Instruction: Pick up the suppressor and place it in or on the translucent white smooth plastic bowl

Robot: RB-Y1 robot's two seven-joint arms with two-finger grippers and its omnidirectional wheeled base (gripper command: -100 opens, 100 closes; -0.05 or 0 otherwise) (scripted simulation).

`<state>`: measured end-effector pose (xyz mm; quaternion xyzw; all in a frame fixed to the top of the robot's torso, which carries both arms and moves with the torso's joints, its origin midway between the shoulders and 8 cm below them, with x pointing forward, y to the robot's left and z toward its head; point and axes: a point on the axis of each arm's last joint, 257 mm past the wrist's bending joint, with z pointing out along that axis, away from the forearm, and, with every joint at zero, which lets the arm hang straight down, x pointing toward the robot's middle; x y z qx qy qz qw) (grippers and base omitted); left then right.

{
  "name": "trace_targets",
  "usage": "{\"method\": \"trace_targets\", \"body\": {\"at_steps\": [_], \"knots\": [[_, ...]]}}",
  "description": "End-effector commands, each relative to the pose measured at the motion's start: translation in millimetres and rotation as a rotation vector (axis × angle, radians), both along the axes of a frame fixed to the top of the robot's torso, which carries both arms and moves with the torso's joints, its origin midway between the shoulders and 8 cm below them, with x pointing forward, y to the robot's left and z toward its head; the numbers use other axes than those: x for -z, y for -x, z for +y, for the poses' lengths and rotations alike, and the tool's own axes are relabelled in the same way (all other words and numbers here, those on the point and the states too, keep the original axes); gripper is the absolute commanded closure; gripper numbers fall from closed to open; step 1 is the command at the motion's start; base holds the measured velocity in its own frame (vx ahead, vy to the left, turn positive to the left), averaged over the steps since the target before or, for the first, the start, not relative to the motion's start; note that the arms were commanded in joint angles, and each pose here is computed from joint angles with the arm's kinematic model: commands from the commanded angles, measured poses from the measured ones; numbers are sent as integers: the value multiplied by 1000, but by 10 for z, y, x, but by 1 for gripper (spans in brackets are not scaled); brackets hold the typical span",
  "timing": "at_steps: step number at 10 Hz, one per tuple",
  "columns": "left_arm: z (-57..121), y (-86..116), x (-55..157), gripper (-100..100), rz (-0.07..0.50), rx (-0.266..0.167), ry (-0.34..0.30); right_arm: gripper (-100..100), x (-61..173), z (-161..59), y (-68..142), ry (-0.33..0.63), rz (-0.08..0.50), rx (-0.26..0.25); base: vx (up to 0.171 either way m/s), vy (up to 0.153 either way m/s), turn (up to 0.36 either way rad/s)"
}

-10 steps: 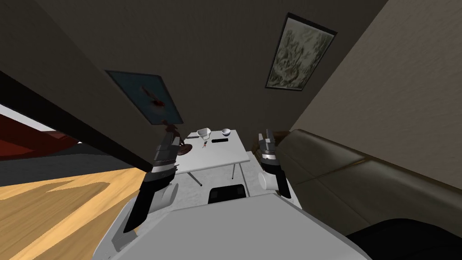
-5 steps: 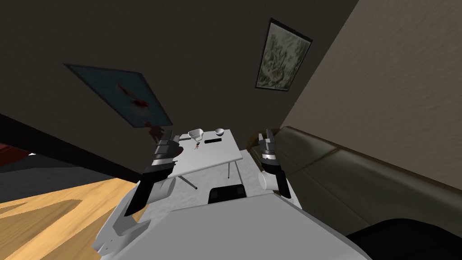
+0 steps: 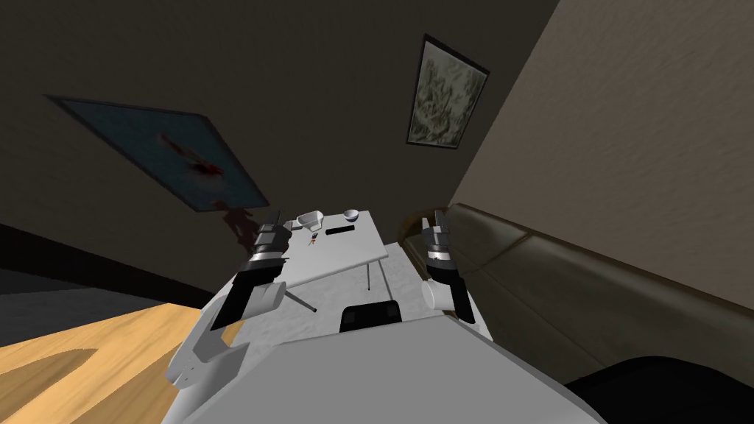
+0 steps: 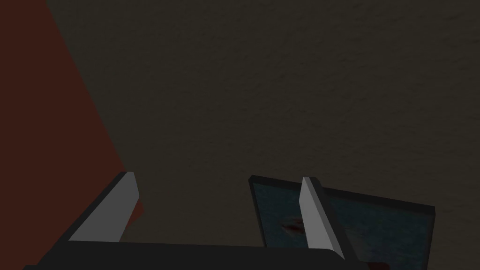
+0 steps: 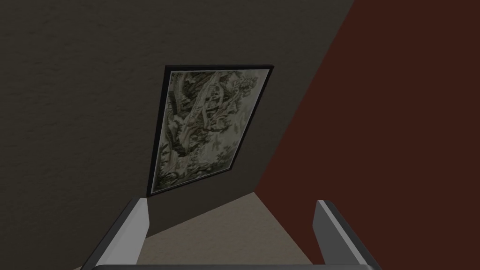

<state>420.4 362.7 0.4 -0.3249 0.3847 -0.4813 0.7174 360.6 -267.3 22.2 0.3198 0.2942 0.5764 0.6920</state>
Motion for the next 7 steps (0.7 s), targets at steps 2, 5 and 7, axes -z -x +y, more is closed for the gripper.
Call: {"method": "trace_targets", "body": {"at_steps": [2,5,7], "knots": [[197,-139,80,-100,46,-20,48,0,0,0,0,0,0,0,-26,-56,-130],[512,-356,192,-100,99,-49,132,0,0,0,0,0,0,0,-15,-59,-148],[685,-469,279,-100,136,-69,180,0,0,0,0,0,0,0,-19,-54,-177]]}}
